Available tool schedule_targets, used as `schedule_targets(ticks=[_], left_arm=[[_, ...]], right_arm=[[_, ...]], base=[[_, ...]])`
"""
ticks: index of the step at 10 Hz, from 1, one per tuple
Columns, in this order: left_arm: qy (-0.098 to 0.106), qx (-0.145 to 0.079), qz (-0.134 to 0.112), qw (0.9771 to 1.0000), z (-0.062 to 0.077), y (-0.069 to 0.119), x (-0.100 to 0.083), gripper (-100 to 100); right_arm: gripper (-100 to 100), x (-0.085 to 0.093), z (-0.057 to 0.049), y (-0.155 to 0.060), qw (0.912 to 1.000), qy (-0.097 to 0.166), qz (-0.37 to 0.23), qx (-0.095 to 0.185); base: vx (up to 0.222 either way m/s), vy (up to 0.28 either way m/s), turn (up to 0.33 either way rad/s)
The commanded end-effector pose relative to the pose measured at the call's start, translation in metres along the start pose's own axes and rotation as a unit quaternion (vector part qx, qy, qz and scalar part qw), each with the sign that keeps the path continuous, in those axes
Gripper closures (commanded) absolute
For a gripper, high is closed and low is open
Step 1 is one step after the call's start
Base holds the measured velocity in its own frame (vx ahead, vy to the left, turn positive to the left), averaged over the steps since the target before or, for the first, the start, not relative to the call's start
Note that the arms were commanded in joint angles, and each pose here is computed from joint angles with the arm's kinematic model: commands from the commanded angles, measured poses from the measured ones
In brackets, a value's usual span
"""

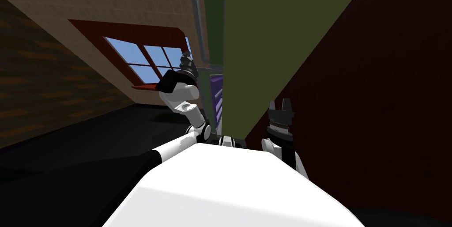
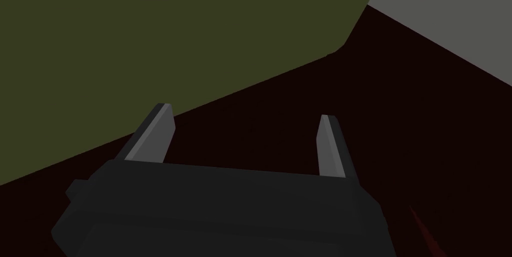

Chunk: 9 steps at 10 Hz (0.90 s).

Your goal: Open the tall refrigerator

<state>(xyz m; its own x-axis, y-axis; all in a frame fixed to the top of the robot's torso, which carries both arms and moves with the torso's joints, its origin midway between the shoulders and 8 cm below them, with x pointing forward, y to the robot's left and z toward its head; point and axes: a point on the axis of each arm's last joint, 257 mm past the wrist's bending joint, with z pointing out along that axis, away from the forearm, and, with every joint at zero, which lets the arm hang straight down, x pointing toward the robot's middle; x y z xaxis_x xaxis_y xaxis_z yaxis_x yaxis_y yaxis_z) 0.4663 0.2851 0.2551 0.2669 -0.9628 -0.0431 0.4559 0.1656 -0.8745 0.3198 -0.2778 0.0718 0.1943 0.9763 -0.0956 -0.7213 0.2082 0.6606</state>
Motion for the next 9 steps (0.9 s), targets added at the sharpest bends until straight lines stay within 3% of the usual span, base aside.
schedule_targets(ticks=[1,3,4,5,7,8,9], left_arm=[[-0.009,-0.005,-0.005,0.9999,0.000,-0.004,-0.007,-100],[-0.013,-0.007,-0.010,0.9998,0.000,-0.008,-0.011,-100],[-0.018,-0.015,-0.005,0.9997,-0.001,0.001,-0.017,-100],[-0.009,-0.005,-0.005,0.9999,0.000,-0.004,-0.007,100],[-0.003,-0.003,0.001,1.0000,-0.001,0.002,-0.002,100],[-0.013,-0.021,0.003,0.9997,0.000,0.015,-0.013,100],[-0.003,-0.026,-0.005,0.9996,0.002,0.020,-0.006,100]], right_arm=[[0,0.000,0.000,0.000,1.0000,0.000,0.000,0.000],[0,0.000,0.000,0.000,1.0000,0.000,0.000,0.000],[0,0.000,0.000,0.000,1.0000,0.000,0.000,0.000],[0,0.000,0.000,0.000,1.0000,0.000,0.000,0.000],[0,0.000,0.000,0.000,1.0000,0.000,0.000,0.000],[0,0.000,0.000,0.000,1.0000,0.000,0.000,0.000],[0,0.000,0.000,0.000,1.0000,0.000,0.000,0.000]], base=[[0.008,0.069,0.109],[0.060,0.091,0.033],[0.016,0.052,0.059],[-0.039,-0.023,-0.027],[-0.071,-0.086,-0.052],[-0.064,-0.032,0.050],[-0.021,0.179,0.031]])
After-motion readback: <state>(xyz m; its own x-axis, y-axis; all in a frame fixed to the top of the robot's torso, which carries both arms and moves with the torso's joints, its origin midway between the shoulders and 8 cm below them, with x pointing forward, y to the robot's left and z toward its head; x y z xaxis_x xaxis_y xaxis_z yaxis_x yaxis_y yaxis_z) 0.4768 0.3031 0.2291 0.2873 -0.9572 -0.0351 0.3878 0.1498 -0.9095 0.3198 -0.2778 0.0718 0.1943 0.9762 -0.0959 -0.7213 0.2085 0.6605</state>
